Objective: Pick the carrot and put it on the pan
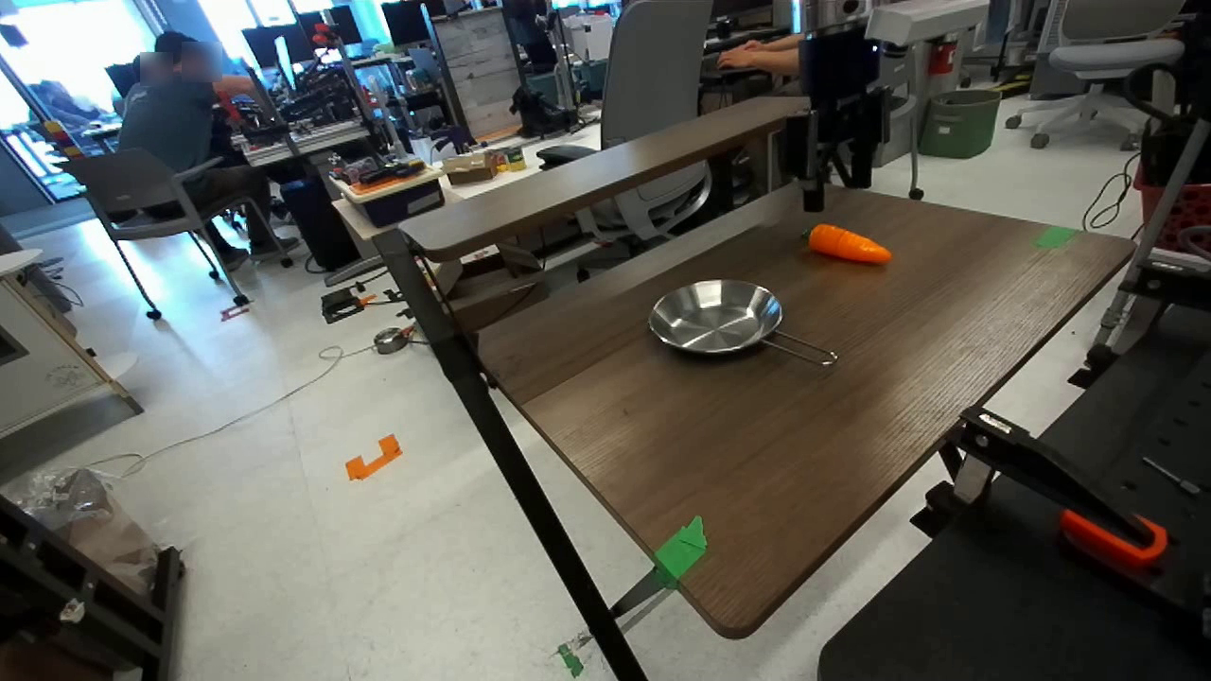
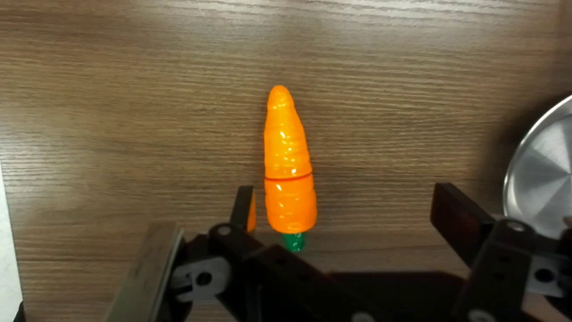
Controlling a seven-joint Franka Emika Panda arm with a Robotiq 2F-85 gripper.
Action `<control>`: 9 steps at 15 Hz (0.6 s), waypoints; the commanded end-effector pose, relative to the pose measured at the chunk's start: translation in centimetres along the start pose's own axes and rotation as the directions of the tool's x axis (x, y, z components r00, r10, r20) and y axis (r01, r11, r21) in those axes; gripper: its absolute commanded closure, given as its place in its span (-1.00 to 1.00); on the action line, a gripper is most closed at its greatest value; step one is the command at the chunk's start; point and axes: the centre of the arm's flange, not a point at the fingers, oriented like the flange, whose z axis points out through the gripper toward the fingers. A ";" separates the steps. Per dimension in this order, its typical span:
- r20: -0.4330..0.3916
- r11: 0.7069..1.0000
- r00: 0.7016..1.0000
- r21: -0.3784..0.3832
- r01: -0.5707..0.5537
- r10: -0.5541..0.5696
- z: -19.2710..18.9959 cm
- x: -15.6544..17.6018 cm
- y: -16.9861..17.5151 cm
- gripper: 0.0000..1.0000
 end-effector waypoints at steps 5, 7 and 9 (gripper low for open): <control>0.053 1.000 0.998 -0.002 -0.018 0.018 2.5 -0.6 2.2 -1.00; 0.065 1.000 0.998 -0.001 -0.021 0.021 3.2 -0.7 2.5 -1.00; 0.074 1.000 0.997 0.000 -0.021 0.021 3.7 -0.7 2.6 -1.00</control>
